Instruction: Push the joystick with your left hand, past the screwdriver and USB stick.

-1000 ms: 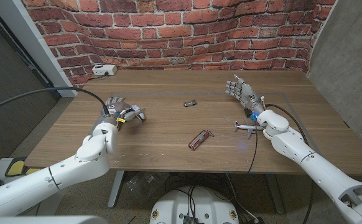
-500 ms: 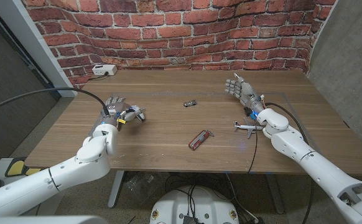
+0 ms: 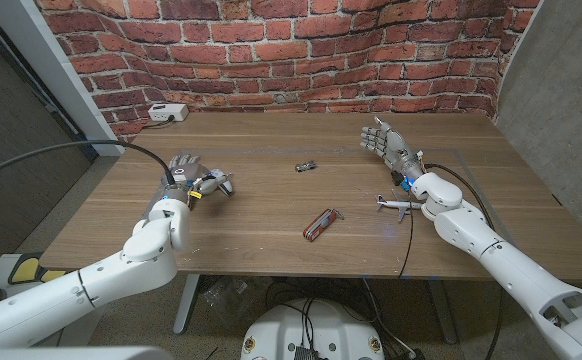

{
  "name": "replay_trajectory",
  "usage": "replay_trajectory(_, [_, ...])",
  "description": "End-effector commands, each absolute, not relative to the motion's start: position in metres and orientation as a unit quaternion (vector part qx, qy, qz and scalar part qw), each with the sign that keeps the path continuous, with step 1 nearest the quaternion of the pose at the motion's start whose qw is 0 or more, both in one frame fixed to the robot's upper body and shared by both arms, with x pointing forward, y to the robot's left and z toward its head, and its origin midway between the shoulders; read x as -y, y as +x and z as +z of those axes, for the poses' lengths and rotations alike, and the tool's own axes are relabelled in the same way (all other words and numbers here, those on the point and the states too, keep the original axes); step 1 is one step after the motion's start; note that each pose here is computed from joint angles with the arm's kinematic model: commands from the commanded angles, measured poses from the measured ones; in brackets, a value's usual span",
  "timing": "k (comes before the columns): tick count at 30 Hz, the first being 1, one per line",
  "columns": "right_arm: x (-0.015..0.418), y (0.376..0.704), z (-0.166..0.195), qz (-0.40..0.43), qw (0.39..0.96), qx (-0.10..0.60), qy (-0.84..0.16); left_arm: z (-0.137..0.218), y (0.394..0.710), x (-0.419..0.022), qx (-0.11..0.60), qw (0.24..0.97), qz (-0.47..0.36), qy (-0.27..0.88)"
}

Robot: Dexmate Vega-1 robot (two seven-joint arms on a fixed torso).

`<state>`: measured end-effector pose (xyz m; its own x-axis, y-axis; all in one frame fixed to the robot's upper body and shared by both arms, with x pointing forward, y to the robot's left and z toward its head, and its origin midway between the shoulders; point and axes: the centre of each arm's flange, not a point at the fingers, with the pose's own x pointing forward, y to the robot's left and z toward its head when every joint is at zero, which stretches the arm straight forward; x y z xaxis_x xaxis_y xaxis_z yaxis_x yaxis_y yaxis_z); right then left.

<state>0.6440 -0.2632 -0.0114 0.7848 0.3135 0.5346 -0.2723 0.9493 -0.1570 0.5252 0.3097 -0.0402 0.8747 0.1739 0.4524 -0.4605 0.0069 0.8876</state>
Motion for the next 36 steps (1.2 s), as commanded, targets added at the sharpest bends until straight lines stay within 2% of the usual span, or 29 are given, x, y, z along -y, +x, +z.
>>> replay_trajectory(1, [0.2629,0.6465,-0.0125,0.155,0.944,0.288,-0.035,-0.0386,0.5264,-0.3101,0.109,0.7,0.231,0.667])
replay_trajectory(36, [0.261,0.646,-0.0122,0.154,0.944,0.288,-0.033,-0.0455,0.5291,-0.3099,0.105,0.701,0.229,0.667])
